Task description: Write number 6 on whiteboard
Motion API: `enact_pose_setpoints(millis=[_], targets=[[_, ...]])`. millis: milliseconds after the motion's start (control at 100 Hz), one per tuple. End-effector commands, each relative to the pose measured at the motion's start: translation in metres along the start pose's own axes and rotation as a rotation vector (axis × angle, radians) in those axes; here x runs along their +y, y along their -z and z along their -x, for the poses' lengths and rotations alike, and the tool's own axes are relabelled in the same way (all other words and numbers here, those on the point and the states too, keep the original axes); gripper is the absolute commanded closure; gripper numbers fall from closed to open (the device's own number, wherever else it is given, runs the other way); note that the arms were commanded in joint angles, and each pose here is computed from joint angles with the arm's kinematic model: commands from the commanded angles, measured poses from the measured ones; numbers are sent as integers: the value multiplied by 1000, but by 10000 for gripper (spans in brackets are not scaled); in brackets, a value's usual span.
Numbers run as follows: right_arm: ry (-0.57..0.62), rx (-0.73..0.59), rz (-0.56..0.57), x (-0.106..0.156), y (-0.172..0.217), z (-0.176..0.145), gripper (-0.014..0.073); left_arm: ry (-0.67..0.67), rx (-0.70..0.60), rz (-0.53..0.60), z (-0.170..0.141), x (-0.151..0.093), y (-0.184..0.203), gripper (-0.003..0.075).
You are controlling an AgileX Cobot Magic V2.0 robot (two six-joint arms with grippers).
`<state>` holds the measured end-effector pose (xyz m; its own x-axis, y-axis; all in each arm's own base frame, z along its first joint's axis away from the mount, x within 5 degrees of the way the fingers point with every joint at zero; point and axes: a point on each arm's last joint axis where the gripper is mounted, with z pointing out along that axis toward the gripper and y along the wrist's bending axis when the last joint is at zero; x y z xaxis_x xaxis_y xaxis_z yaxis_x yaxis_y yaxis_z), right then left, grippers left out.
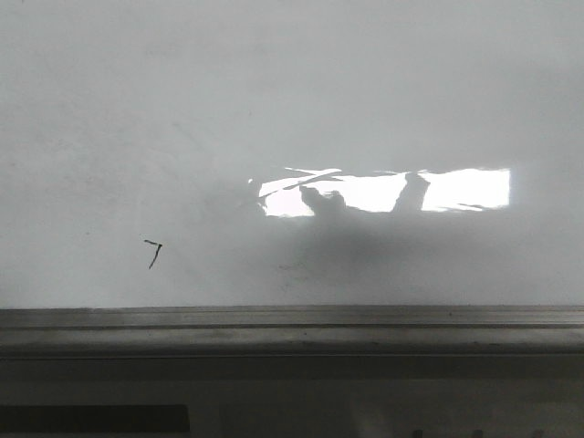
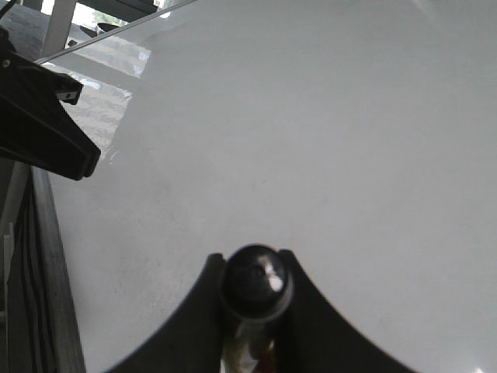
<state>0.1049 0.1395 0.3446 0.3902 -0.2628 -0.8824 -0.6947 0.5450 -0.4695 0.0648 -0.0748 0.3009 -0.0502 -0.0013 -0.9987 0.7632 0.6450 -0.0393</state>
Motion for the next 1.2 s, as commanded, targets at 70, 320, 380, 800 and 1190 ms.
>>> enact_pose_setpoints(millis=[70,320,380,800,1190], targets=[[-52,-147,-90,-8,-2,13,657,25,-39,24,10,2,1,741],[17,-199,-151,-14,7,18,657,25,-39,24,10,2,1,741],[43,-201,-156,-14,8,19,657,25,-39,24,10,2,1,741],[-51,-143,-294,-16,20,-7,657,25,-39,24,10,2,1,741],[-91,-140,-319,-17,22,-12,659,25,-39,24,10,2,1,741]])
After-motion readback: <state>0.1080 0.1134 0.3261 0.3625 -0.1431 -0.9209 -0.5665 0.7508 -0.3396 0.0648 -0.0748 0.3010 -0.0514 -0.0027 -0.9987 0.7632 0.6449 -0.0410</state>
